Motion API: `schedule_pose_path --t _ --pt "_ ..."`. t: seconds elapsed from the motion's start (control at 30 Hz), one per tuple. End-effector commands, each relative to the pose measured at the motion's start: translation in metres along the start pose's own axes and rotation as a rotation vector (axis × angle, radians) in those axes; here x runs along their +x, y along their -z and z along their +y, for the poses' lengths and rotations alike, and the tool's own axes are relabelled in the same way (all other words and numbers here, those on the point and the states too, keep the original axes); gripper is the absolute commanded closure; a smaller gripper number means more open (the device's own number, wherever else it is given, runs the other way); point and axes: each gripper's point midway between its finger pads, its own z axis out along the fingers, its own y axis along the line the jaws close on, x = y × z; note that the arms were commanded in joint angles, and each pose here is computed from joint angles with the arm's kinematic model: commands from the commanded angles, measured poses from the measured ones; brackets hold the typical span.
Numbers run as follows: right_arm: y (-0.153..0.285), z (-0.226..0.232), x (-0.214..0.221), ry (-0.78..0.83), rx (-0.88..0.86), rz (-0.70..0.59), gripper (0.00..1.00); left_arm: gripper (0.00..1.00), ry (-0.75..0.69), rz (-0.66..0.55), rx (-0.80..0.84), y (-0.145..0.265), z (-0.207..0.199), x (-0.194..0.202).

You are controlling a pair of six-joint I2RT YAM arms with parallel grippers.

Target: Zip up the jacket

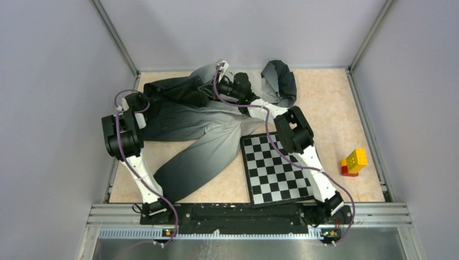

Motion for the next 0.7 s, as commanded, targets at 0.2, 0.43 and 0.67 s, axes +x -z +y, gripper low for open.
schedule_pose_path --t 0.2,0.43,0.67 --pt "0.000 0.003 -0.042 0.059 -0.019 -0.082 1.00 0.67 -0.053 -0.007 0.219 -0.028 -0.044 -0.007" --pt "0.000 0.002 -0.041 0.061 -0.009 -0.075 1.00 1.00 -0.289 0.009 0.284 -0.011 -0.079 -0.010" --pt "0.011 -0.004 -0.043 0.131 0.049 -0.030 1.00 1.00 -0.480 0.038 0.302 0.081 -0.093 0.013"
